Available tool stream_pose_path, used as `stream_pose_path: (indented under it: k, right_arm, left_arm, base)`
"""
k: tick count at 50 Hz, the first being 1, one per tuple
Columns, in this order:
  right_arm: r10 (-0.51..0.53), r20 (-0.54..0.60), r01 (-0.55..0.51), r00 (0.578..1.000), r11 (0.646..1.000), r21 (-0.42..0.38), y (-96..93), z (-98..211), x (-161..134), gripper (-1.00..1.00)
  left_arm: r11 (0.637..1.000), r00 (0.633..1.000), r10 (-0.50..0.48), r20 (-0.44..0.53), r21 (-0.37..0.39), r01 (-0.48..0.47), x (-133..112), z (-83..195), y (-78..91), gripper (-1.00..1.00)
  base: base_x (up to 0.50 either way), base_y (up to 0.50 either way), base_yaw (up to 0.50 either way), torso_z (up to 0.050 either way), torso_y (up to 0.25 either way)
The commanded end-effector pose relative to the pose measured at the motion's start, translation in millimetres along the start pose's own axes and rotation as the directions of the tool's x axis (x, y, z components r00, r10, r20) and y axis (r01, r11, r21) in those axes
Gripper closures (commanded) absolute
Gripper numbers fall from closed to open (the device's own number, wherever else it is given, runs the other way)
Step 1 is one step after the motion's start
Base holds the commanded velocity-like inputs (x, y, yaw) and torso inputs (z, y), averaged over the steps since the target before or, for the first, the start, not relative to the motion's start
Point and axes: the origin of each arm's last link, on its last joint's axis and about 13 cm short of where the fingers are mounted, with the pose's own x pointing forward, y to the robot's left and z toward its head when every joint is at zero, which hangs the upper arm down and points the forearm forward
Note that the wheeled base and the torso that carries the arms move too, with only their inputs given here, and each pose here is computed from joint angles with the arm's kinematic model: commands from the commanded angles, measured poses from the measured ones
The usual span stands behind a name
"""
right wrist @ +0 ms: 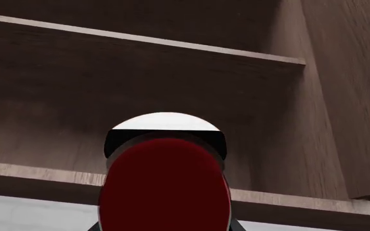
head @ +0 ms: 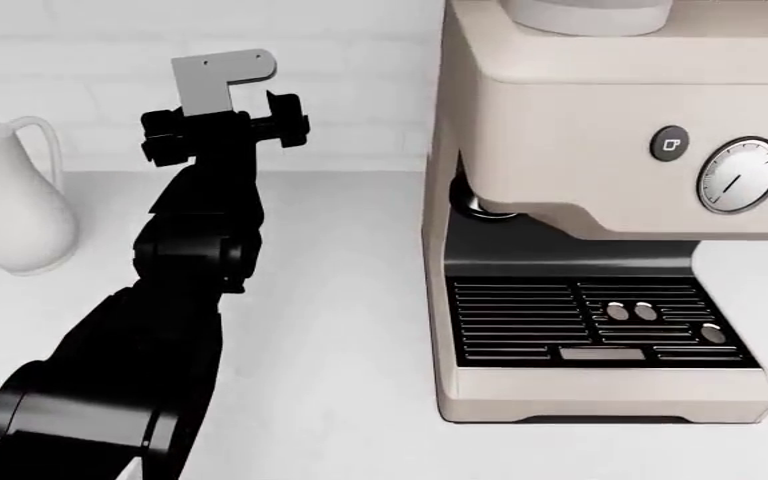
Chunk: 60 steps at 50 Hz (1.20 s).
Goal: Pick the jello cup and salsa from the counter and place them in the cabinets closest to them.
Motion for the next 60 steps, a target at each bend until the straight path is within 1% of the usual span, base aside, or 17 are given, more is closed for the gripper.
stream_pose_path:
  k: [1, 5, 9, 11, 21, 25, 29, 33, 36, 39, 43, 46, 47, 50, 53, 57, 60]
  right_arm:
    - [0.002, 0.070, -0.002, 0.998, 1.000, 0.009, -0.7, 11.4, -2.9, 1.00]
    - [-0.009, 0.097, 0.008, 0.995, 1.000, 0.011, 1.3, 24.8, -5.5, 1.00]
    - [-0.009, 0.106, 0.003, 0.994, 0.999, 0.052, 5.6, 34.3, -5.5, 1.00]
    - [-0.004, 0.107, -0.003, 0.994, 0.998, 0.063, 5.2, 39.7, -0.2, 1.00]
    - [0.013, 0.150, -0.028, 0.989, 0.995, 0.097, 6.7, 68.5, 36.5, 1.00]
    - [0.010, 0.136, -0.022, 0.991, 0.996, 0.088, 11.9, 77.8, 59.5, 1.00]
    - [0.001, 0.109, -0.006, 0.994, 0.999, 0.046, 15.7, 84.0, 81.1, 1.00]
    - [-0.003, 0.046, 0.002, 0.999, 1.000, 0.030, 20.4, 87.7, 99.7, 1.00]
    - [-0.005, -0.067, 0.006, 0.998, 1.000, 0.008, 25.8, 87.8, 120.8, 1.00]
    - [-0.018, -0.149, 0.018, 0.989, 1.000, -0.005, 29.2, 87.1, 137.0, 1.00]
    - [-0.033, -0.237, 0.040, 0.971, 0.999, 0.025, 30.1, 88.8, 154.6, 1.00]
    - [-0.049, -0.337, 0.069, 0.940, 0.996, 0.047, 28.2, 86.4, 170.1, 1.00]
    - [-0.039, -0.369, 0.066, 0.929, 0.996, 0.060, 29.0, 86.3, 174.8, 1.00]
    - [-0.047, -0.457, 0.079, 0.888, 0.995, 0.052, 30.2, 81.0, 188.7, 1.00]
    - [-0.078, -0.490, 0.097, 0.868, 0.995, 0.013, 32.3, 77.4, 198.9, 1.00]
    - [-0.091, -0.506, 0.105, 0.858, 0.994, -0.001, 36.0, 78.2, 207.4, 1.00]
    - [-0.093, -0.540, 0.108, 0.837, 0.994, -0.004, 38.2, 75.3, 212.0, 1.00]
  left_arm:
    - [1.000, 1.000, 0.001, 0.001, 0.006, -0.001, -0.1, -0.2, -0.2, -1.00]
    - [1.000, 1.000, -0.001, 0.000, 0.007, 0.001, -0.1, -0.2, -0.3, -1.00]
    - [1.000, 1.000, -0.003, -0.001, 0.009, 0.003, -0.2, -0.3, -0.4, -1.00]
    - [1.000, 1.000, -0.003, -0.001, 0.009, 0.003, -0.2, -0.4, -0.4, -1.00]
    - [1.000, 1.000, 0.002, -0.002, 0.017, -0.002, -0.4, -1.0, -0.7, -1.00]
    - [1.000, 1.000, 0.001, -0.004, 0.016, -0.001, -0.4, -0.8, -0.8, -1.00]
    - [1.000, 1.000, 0.001, -0.005, 0.016, -0.001, -0.4, -1.0, -0.6, -1.00]
    - [1.000, 1.000, 0.003, -0.007, 0.018, -0.003, -0.5, -1.3, -0.5, -1.00]
    - [1.000, 1.000, 0.002, -0.012, 0.019, -0.002, -0.6, -1.5, -0.6, -1.00]
    - [1.000, 1.000, 0.002, -0.016, 0.021, -0.002, -0.7, -1.5, -0.7, -1.00]
    - [1.000, 1.000, 0.000, -0.019, 0.022, 0.000, -0.7, -1.4, -0.8, -1.00]
    - [1.000, 1.000, 0.002, -0.020, 0.024, -0.001, -0.8, -1.6, -0.8, -1.00]
    - [1.000, 1.000, 0.002, -0.021, 0.025, -0.002, -0.8, -1.6, -0.8, -1.00]
    - [1.000, 1.000, 0.004, -0.021, 0.026, -0.003, -0.8, -1.6, -0.9, -1.00]
    - [1.000, 1.000, 0.004, -0.020, 0.028, -0.003, -0.8, -1.5, -1.1, -1.00]
    - [0.999, 1.000, 0.001, -0.021, 0.036, -0.001, -1.0, -2.1, -1.3, -1.00]
    - [0.999, 1.000, 0.004, -0.019, 0.041, -0.003, -1.1, -2.5, -1.3, -1.00]
  base:
    - [0.02, 0.00, 0.00, 0.000, 0.000]
    - [0.02, 0.00, 0.00, 0.000, 0.000]
    - [0.03, 0.00, 0.00, 0.000, 0.000]
    - [0.03, 0.00, 0.00, 0.000, 0.000]
    - [0.03, 0.00, 0.00, 0.000, 0.000]
    - [0.02, 0.00, 0.00, 0.000, 0.000]
    - [0.02, 0.00, 0.00, 0.000, 0.000]
    - [0.02, 0.00, 0.00, 0.000, 0.000]
    - [0.03, 0.00, 0.00, 0.000, 0.000]
    - [0.03, 0.00, 0.00, 0.000, 0.000]
    - [0.03, 0.00, 0.00, 0.000, 0.000]
    - [0.03, 0.00, 0.00, 0.000, 0.000]
    - [0.03, 0.00, 0.00, 0.000, 0.000]
    - [0.03, 0.00, 0.00, 0.000, 0.000]
    - [0.03, 0.00, 0.00, 0.000, 0.003]
    - [0.03, 0.00, 0.00, 0.000, 0.000]
    - [0.03, 0.00, 0.00, 0.000, 0.000]
